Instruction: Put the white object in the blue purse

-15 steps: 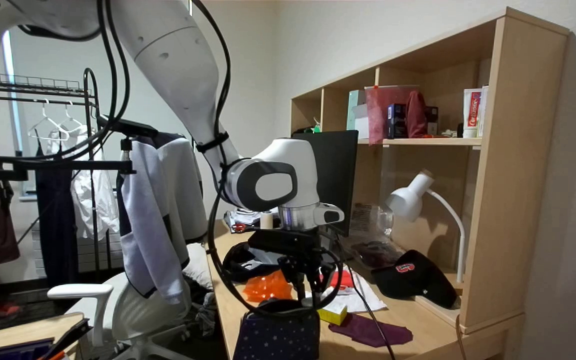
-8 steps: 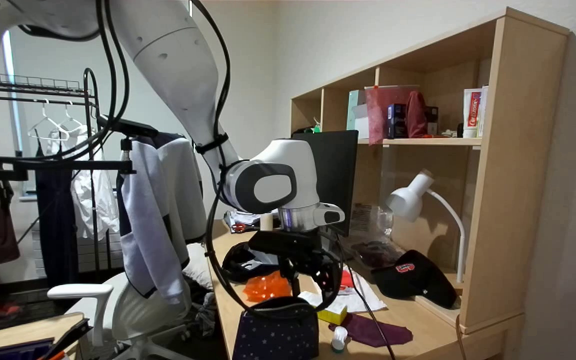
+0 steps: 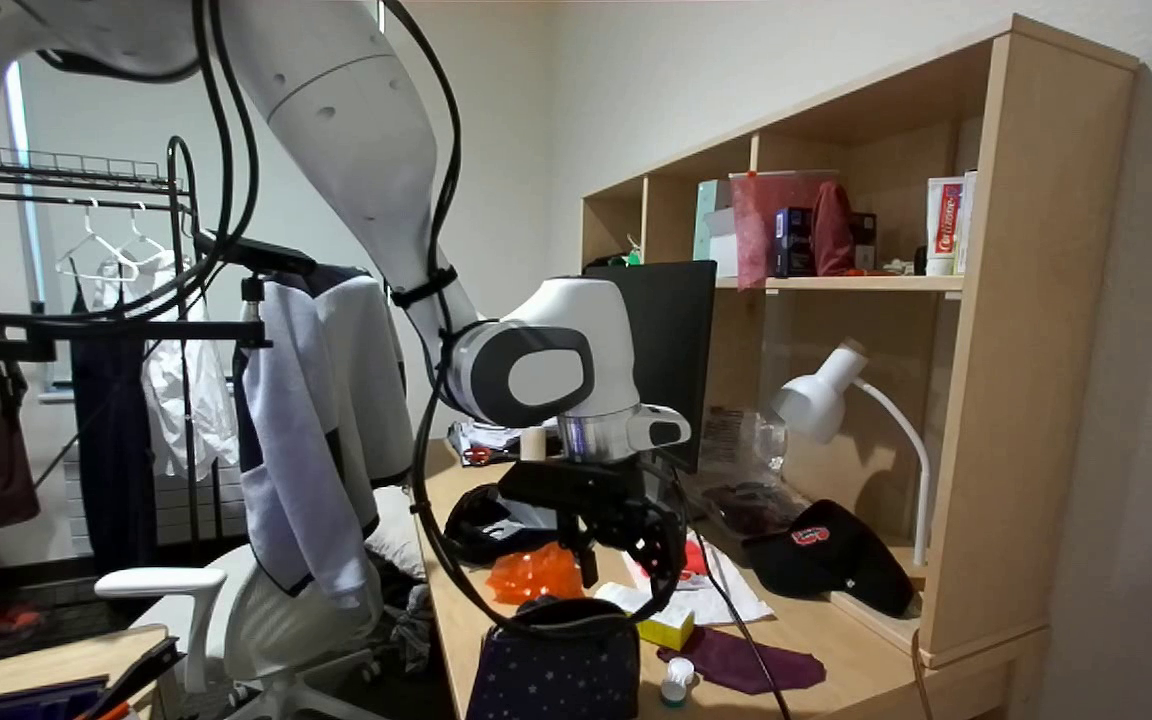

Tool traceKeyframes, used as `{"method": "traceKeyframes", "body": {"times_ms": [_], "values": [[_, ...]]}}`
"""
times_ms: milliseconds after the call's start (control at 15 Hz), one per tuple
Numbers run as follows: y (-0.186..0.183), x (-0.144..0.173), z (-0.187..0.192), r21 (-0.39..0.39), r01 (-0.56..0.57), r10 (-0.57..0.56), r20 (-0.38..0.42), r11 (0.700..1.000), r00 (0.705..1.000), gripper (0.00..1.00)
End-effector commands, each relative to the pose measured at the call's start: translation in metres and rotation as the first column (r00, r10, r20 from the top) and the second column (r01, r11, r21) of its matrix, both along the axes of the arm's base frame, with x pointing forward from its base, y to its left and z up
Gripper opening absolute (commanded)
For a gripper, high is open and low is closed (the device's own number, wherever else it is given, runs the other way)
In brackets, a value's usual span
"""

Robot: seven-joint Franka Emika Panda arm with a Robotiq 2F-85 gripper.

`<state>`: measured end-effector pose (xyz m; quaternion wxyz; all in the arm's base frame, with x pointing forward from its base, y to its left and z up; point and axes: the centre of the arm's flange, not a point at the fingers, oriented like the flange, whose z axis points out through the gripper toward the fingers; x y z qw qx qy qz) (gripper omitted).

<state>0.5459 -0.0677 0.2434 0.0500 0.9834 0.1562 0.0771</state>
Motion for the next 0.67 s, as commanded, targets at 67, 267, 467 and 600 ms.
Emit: {"method": "traceKeyframes", "body": {"times_ms": [67, 267, 467, 600], "values": [[-0.002, 0.020, 0.000, 0.005, 0.022, -0.022, 0.031, 1.000, 0.999, 1.00], [-0.004, 0.053, 0.000, 0.028, 0.036, -0.037, 0.024, 0.999, 0.999, 1.00], [-0.008, 0.085, -0.010, 0.034, 0.070, -0.070, 0.008, 0.997, 0.998, 1.00], [-0.016, 0.102, -0.022, 0.046, 0.101, -0.101, -0.018, 0.994, 0.995, 1.00]]}}
